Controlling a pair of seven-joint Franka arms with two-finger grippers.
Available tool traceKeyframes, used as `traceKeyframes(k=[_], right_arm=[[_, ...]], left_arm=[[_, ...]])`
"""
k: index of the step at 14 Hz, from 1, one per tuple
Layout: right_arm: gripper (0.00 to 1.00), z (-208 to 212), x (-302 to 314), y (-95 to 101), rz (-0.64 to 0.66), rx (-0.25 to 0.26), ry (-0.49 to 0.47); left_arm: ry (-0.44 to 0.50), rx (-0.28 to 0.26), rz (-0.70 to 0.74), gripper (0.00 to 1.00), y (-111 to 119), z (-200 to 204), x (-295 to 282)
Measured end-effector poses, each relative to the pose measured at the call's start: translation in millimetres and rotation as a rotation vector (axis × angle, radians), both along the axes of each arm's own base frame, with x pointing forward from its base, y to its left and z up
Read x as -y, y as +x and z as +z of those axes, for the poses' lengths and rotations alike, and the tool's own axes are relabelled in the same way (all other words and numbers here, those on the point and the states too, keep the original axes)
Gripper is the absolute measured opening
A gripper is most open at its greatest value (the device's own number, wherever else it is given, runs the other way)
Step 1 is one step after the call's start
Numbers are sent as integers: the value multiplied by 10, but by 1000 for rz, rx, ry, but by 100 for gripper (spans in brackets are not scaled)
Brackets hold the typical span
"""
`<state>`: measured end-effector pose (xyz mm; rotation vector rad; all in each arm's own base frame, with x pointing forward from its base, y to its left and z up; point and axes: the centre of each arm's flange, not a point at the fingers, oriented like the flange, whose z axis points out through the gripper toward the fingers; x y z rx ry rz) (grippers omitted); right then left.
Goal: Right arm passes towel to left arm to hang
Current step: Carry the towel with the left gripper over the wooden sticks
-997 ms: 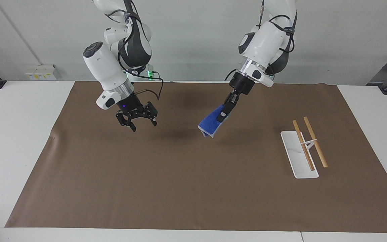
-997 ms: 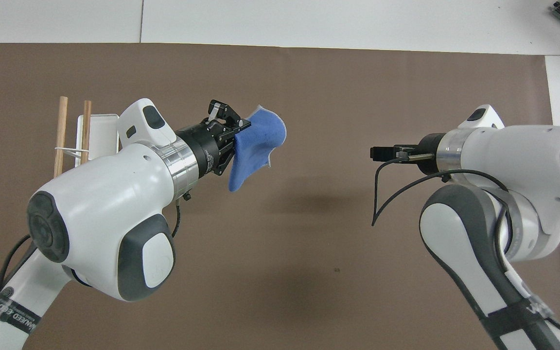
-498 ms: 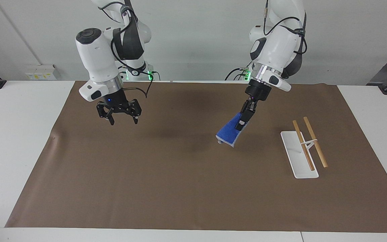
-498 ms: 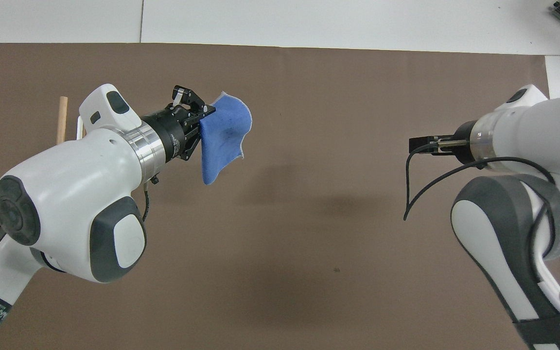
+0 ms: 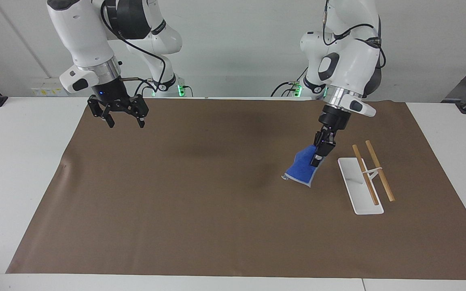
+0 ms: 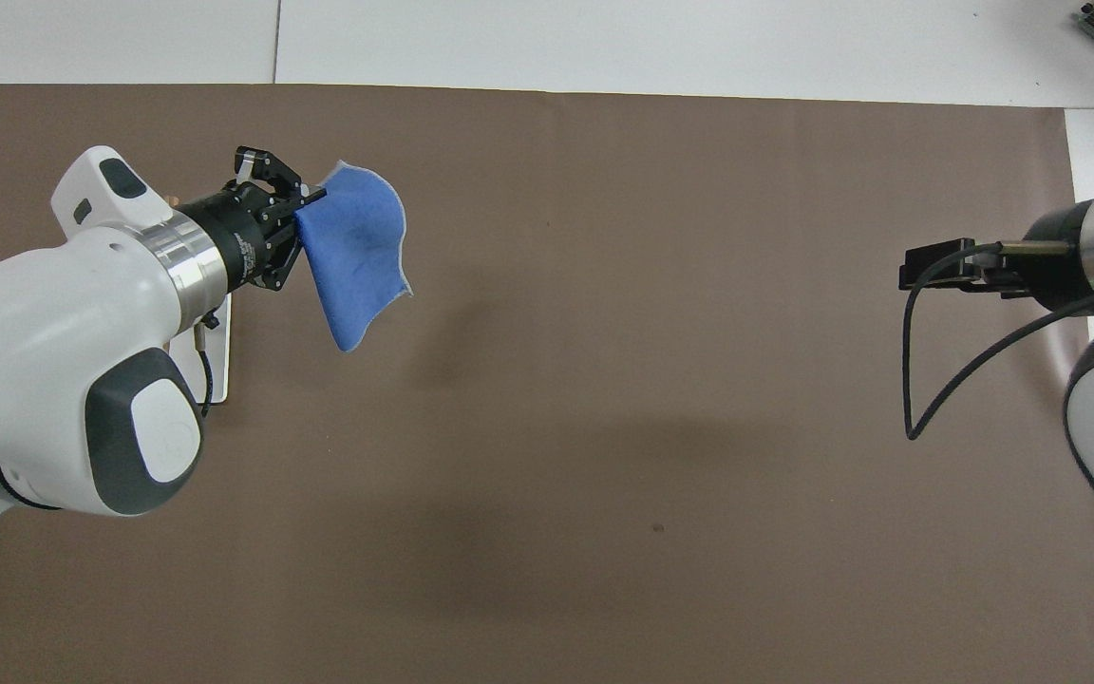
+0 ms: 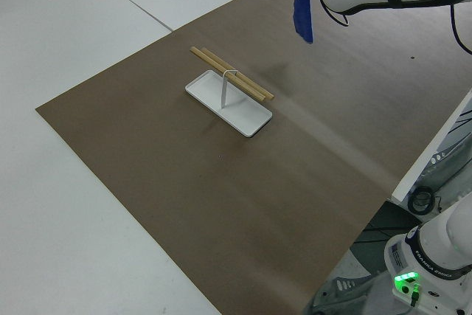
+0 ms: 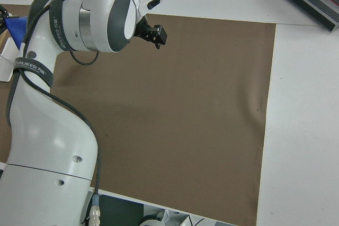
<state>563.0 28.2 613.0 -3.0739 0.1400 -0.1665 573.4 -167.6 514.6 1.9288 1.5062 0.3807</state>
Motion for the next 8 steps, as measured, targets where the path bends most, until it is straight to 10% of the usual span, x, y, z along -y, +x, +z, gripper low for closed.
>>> traceKeyframes(k=[8], right_arm=[[100,183,442,-113,-75,-55,0]], left_arm=[[13,-13,181,2,166,-148,-1087]])
